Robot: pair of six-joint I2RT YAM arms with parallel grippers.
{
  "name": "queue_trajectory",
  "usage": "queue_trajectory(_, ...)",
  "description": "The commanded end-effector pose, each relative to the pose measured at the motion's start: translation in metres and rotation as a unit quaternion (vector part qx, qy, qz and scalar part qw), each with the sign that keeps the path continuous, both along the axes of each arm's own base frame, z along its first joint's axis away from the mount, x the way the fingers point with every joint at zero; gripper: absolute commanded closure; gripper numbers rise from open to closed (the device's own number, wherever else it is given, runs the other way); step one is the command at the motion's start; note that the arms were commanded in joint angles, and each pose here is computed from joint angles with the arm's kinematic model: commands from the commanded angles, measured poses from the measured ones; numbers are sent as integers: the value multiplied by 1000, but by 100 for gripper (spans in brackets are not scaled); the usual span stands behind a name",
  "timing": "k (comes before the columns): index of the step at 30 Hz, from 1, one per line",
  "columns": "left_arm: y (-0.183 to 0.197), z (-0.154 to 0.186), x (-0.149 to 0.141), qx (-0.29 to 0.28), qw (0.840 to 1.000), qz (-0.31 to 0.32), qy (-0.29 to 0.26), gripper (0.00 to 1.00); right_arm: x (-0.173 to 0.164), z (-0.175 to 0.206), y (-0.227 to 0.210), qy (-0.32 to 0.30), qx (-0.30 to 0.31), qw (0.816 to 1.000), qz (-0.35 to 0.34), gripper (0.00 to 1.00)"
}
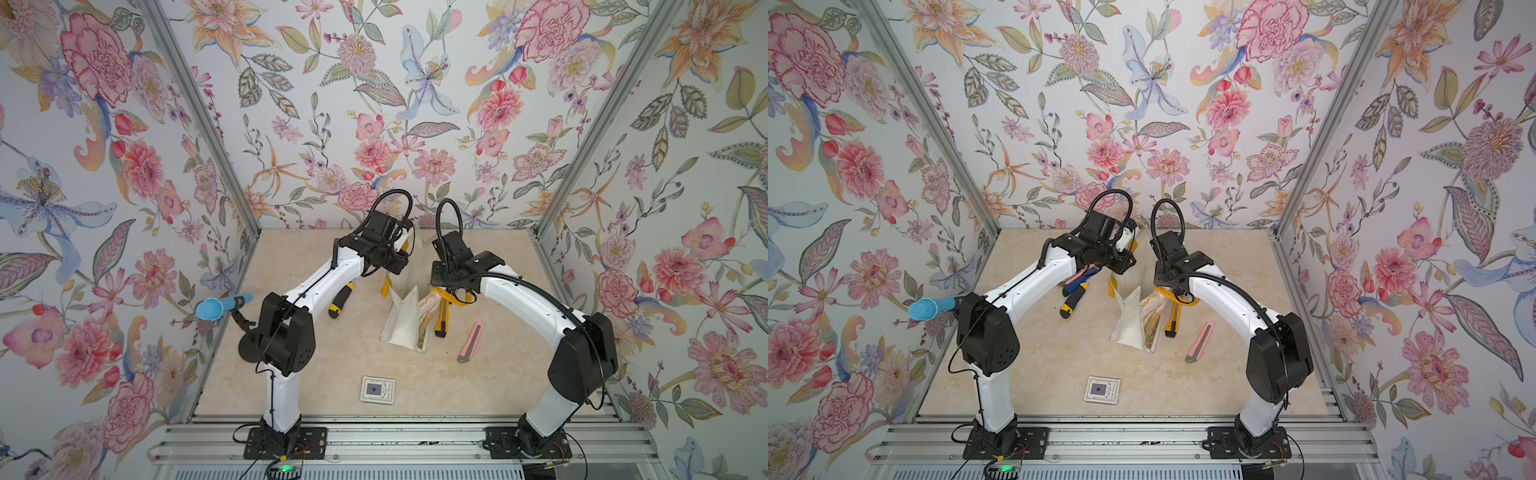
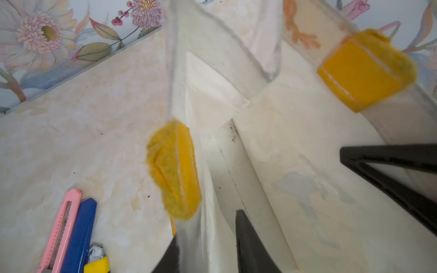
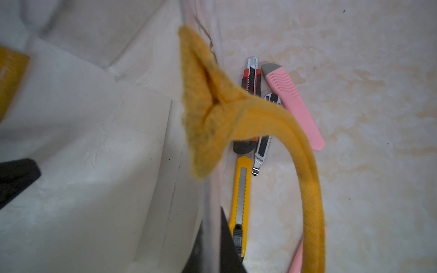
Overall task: Place the art knife into the pouch
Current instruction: Open the pouch at the center of the board.
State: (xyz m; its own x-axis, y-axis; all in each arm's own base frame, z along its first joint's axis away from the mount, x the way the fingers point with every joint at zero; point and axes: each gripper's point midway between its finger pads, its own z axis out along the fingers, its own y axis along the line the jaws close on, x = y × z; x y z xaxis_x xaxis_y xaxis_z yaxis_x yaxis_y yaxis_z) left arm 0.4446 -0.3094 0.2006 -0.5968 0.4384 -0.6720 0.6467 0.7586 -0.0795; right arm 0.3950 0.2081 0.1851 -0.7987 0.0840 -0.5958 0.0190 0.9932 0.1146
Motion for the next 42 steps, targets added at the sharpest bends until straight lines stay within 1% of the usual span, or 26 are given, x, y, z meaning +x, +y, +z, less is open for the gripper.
queue_trajectory(1,19,-17,4,82,996,25,5,100,11,14,-4,-25,-3,1000,-10,100)
queue_trajectory(3,24,-18,7,100,995,29,0,100,13,15,-10,-27,-6,999,-17,100)
queue_trajectory(6,41,-17,12,143,988,53,-16,100,16,18,-23,-33,-12,999,-31,100)
queue_trajectory(11,83,-10,21,232,965,112,-49,100,17,27,-53,-44,-23,997,-61,100)
queue_trajectory(17,122,2,27,262,949,166,-64,100,13,33,-85,-52,-30,994,-93,100)
queue_trajectory(22,144,14,30,273,940,191,-76,100,9,34,-99,-49,-48,992,-101,100)
queue_trajectory(28,155,29,33,288,930,209,-94,100,11,35,-99,-47,-51,992,-101,100)
queue_trajectory(31,150,37,33,296,927,207,-103,100,13,37,-97,-47,-51,993,-97,100)
queue_trajectory(32,146,41,32,294,928,200,-108,100,14,38,-96,-47,-49,993,-95,100)
queue_trajectory(33,136,46,31,283,933,191,-112,100,15,39,-93,-48,-46,994,-91,100)
queue_trajectory(35,111,51,28,245,950,161,-110,100,18,40,-86,-48,-40,995,-83,100)
queue_trajectory(37,82,56,25,194,967,129,-104,100,20,39,-75,-44,-33,996,-71,100)
queue_trajectory(39,63,55,23,148,979,109,-92,100,22,36,-61,-39,-26,997,-57,100)
queue_trajectory(40,55,55,21,127,984,96,-86,100,23,33,-54,-36,-25,998,-51,100)
queue_trajectory(42,49,51,19,106,987,91,-79,100,24,28,-42,-31,-23,999,-38,100)
